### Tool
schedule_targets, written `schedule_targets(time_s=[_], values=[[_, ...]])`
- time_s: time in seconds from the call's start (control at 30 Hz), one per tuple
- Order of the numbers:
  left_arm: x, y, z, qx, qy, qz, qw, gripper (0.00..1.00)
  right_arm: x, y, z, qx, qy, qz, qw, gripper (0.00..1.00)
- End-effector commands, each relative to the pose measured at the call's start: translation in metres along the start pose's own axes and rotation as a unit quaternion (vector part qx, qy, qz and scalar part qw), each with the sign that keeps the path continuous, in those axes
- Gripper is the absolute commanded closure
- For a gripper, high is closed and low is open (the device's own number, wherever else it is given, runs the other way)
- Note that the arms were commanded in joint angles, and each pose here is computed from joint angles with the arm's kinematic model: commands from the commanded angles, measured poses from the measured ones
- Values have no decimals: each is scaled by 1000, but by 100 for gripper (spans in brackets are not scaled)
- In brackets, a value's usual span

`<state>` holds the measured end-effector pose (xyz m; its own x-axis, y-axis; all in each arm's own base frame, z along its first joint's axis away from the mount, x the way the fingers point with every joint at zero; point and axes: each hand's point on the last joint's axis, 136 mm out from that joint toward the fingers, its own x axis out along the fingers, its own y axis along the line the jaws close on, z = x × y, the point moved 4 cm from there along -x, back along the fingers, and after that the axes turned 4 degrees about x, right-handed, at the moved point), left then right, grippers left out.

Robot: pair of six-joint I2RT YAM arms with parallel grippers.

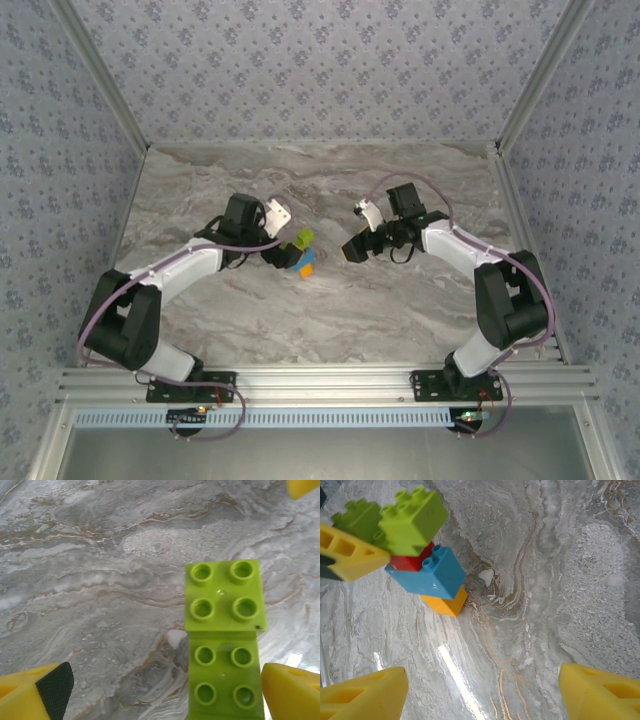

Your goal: Assemble a carrot with lego

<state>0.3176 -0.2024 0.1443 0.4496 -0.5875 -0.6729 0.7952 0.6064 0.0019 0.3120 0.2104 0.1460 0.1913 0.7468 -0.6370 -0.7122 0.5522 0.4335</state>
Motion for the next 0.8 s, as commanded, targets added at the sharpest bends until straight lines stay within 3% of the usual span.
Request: schedule_targets(time_s=[0.0, 0.27, 0.37, 0.43, 0.5, 0.53, 0.6, 0.63, 0.67, 0.77], values=[[3, 16, 9, 5, -8, 23, 1000, 3, 5, 1, -2, 6, 4, 2, 1000, 19], [-19, 23, 19, -5, -55, 48, 997, 3, -2, -6, 0, 0, -13, -45, 999, 19], [-33, 35, 19, -19, -74, 104, 992, 3, -12, -13, 6, 5, -38, -95, 995, 19], [-49, 59, 11, -45, -80, 206, 974, 3, -26, -26, 10, 15, -64, -164, 984, 18], [-71, 84, -4, -84, -90, 303, 945, 3, -50, -43, 13, 31, -101, -259, 960, 18], [-86, 98, -16, -113, -91, 355, 924, 3, -69, -55, 12, 44, -129, -322, 937, 17], [-110, 121, -43, -165, -90, 432, 882, 3, -114, -79, 3, 83, -189, -465, 861, 15], [-116, 129, -59, -174, -81, 455, 870, 3, -138, -90, -10, 119, -213, -526, 815, 12], [-118, 135, -73, -184, -77, 470, 860, 3, -153, -99, -23, 131, -215, -557, 792, 11], [-108, 150, -103, -216, -43, 500, 837, 3, -174, -117, -52, 130, -240, -590, 760, 9]])
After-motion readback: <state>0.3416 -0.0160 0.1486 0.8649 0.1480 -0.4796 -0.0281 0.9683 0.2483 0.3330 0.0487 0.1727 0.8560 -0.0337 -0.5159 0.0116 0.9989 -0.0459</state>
